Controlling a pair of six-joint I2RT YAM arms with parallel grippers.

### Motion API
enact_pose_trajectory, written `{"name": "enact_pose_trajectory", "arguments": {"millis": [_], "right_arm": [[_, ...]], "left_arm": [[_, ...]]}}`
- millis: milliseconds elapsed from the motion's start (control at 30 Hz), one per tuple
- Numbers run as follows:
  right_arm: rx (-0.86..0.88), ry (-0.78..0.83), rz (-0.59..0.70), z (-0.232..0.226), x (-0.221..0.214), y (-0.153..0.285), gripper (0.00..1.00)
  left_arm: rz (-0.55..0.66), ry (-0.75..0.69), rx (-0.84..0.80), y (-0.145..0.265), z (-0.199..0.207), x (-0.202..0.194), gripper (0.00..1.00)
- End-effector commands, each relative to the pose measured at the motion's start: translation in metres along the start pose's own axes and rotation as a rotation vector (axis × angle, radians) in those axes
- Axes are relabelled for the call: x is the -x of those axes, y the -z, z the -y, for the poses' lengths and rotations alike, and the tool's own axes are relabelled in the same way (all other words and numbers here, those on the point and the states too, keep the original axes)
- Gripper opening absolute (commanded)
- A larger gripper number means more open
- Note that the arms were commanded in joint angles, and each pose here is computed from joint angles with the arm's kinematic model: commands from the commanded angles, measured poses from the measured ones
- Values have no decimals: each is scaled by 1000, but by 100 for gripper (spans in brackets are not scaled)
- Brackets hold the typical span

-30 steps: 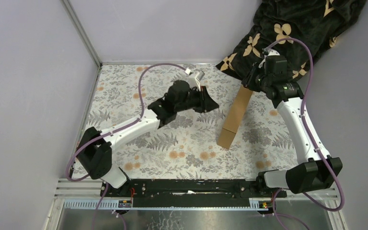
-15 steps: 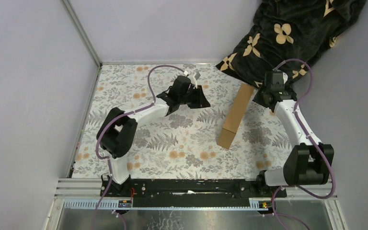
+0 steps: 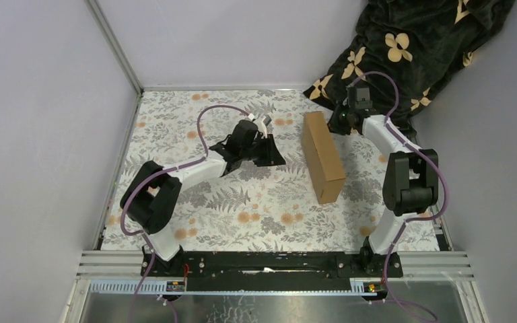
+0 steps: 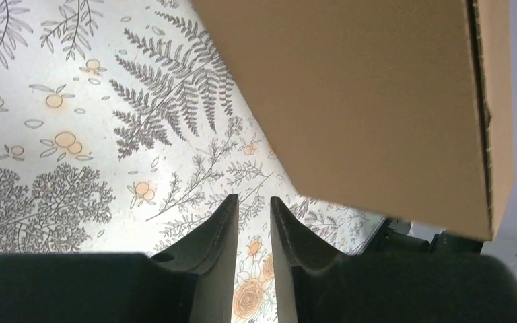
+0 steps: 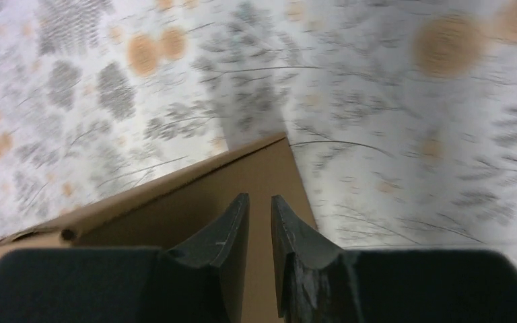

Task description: Fold the paper box

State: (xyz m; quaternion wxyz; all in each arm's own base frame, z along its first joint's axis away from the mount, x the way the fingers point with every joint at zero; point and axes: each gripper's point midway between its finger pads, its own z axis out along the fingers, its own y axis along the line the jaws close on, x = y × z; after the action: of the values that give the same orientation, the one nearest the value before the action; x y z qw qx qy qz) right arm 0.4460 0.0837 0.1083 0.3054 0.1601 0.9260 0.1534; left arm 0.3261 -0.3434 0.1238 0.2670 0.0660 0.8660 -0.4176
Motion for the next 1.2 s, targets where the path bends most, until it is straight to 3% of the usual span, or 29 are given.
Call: {"name": "enact_pose_trajectory", "arguments": {"millis": [0,133,400,700,867,1000,1167], "right_arm": [[269,88,20,-68,15,8,26],[405,141,-86,-99,-5,4,26],[586,291,-280,-136,-54,11,27],[805,369,-381,-180,-81,42,27],[802,443,-459,-186,-106,54,27],[867,466,-523,-193,-123,71,27],[801,514,-474,-190,-115,83,27]], "left_arm": [[43,-13,-60,4,19,1,29],[59,-34,-49,10,30,-3,29],[149,-68,54,48,13,25,29],[239,-64,146,107,-2,75,33],[304,-25,146,141,-12,98,37],[290,-8,124,145,-13,100,38],[261,18,82,142,-10,87,38]]}}
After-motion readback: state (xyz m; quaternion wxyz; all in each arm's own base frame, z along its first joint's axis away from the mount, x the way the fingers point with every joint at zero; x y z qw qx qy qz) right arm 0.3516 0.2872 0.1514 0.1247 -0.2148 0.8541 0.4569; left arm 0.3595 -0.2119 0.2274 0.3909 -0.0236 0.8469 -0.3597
